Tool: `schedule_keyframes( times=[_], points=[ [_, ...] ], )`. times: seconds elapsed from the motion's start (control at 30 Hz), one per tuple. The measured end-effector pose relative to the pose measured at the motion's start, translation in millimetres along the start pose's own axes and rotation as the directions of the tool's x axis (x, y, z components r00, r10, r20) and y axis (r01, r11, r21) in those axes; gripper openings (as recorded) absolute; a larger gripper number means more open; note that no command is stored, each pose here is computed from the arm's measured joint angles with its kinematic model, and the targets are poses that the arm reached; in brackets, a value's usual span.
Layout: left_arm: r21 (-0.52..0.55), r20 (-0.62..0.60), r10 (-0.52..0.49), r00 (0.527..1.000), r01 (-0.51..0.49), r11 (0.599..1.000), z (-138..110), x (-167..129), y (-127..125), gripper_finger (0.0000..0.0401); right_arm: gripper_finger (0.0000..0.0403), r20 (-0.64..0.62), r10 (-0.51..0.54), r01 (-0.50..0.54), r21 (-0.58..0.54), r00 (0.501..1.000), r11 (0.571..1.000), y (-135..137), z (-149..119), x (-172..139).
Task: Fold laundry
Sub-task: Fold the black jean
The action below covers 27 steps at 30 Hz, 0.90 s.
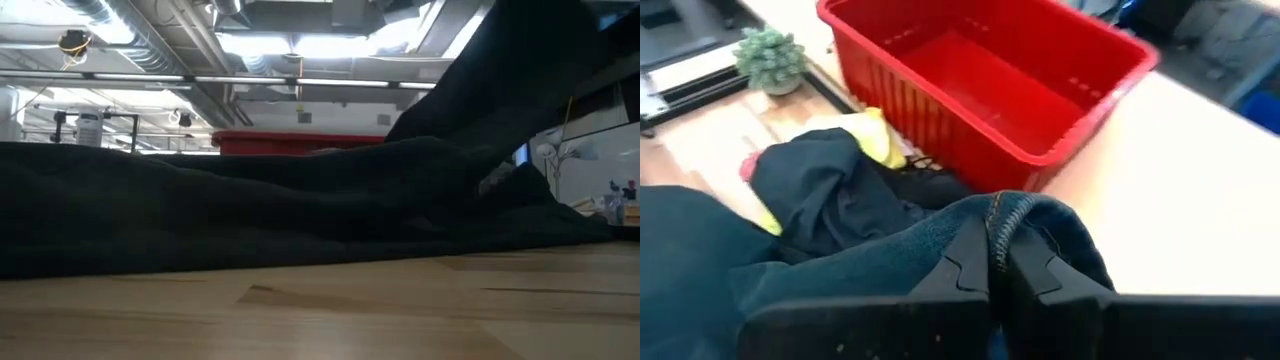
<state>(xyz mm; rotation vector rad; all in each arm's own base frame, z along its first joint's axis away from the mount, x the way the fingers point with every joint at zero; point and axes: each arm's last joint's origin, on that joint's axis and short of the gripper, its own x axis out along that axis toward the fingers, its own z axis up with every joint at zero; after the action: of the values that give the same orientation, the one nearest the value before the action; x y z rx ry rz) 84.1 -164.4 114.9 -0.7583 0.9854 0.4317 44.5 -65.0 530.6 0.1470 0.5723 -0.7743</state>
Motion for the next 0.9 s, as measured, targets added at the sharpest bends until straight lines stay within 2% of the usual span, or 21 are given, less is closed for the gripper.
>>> schedule_keyframes(
  times=[0.1,0.23,0.37,0.43,0.57,0.7,0.77,0.9],
  points=[
    [0.001,0.0,0.0,1.0,0.0,1.0,0,0,0,0.0,0.0,-0.017,-0.062,0.063,0.034,0.998,0.997,3,-15,-8],
    [0.011,0.0,0.0,1.0,0.0,1.0,0,0,0,0.0,0.0,-0.156,-0.195,0.215,0.121,0.968,0.969,1,-43,7],
    [0.011,0.0,-0.001,1.0,0.001,1.0,0,0,0,0.0,0.0,-0.345,-0.255,0.313,0.125,0.903,0.941,-1,-80,42],
    [0.011,0.0,-0.001,1.0,0.001,1.0,0,0,0,0.0,0.0,-0.4,-0.271,0.345,0.125,0.875,0.93,-3,-96,65],
    [0.009,0.0,-0.003,1.0,0.003,1.0,0,0,0,0.0,0.0,-0.426,-0.283,0.383,0.17,0.86,0.908,-7,-117,109],
    [0.005,-0.001,-0.005,1.0,0.005,1.0,0,0,0,0.0,0.0,-0.409,-0.314,0.416,0.188,0.857,0.89,-11,-124,139],
    [-0.002,-0.001,-0.005,1.0,0.005,1.0,0,0,0,0.0,0.0,-0.445,-0.372,0.488,0.178,0.815,0.855,-16,-127,150],
    [-0.007,-0.001,-0.007,1.0,0.007,1.0,0,0,0,0.0,0.0,-0.509,-0.499,0.639,0.141,0.702,0.756,-32,-130,157]
  ],
)
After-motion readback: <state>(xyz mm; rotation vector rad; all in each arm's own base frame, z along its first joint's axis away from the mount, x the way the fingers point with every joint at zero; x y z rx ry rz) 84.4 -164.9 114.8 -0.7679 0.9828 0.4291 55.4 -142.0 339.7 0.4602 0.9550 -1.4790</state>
